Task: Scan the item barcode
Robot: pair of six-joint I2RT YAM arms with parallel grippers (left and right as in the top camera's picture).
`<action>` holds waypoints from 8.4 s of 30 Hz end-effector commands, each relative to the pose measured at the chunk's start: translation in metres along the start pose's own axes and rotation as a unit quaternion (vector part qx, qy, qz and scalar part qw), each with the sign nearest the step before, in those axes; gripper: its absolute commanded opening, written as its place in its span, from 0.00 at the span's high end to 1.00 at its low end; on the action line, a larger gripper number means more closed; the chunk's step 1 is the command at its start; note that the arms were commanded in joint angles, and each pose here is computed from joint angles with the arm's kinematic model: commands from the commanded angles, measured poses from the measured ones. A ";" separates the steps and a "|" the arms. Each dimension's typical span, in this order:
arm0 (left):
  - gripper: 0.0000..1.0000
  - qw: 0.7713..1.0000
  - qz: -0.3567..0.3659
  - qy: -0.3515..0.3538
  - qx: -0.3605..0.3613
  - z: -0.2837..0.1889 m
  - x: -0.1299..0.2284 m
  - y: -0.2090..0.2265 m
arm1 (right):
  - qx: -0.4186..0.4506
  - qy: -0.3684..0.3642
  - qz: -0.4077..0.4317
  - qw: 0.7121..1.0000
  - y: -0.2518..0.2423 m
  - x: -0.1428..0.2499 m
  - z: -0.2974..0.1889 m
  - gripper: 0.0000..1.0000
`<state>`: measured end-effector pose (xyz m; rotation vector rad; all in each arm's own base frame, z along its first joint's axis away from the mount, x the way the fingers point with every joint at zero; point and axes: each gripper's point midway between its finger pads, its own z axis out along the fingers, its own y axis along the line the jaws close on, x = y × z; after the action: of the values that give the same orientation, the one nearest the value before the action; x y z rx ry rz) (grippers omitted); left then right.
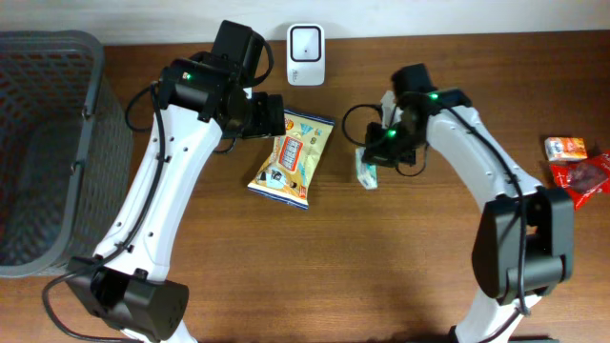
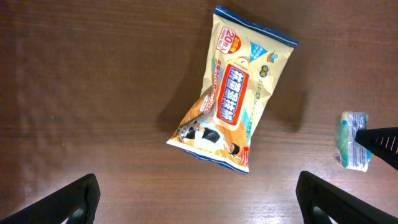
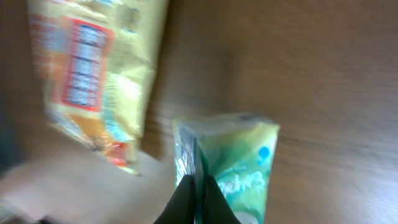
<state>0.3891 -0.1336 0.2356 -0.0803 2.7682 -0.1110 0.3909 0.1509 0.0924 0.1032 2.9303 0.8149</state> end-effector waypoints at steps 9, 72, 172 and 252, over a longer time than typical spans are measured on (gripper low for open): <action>0.01 1.000 0.007 0.001 -0.007 0.003 -0.001 0.003 | -0.102 0.020 0.177 0.979 -0.110 0.047 0.032 0.93; 0.01 1.000 0.007 0.001 -0.007 0.003 -0.001 0.003 | 0.079 0.030 -0.065 0.994 -0.003 0.047 0.086 0.96; 0.01 1.000 0.007 0.001 -0.007 0.003 -0.001 0.003 | -0.207 0.073 0.016 0.976 -0.004 0.038 0.074 0.96; 0.01 1.000 0.007 0.001 -0.007 0.003 -0.001 0.003 | 0.285 -0.409 -0.646 0.578 0.107 -0.241 0.035 0.96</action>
<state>0.3891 -0.1336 0.2356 -0.0803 2.7682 -0.1110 0.6378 0.2331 0.1490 -1.0857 1.4913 -0.4291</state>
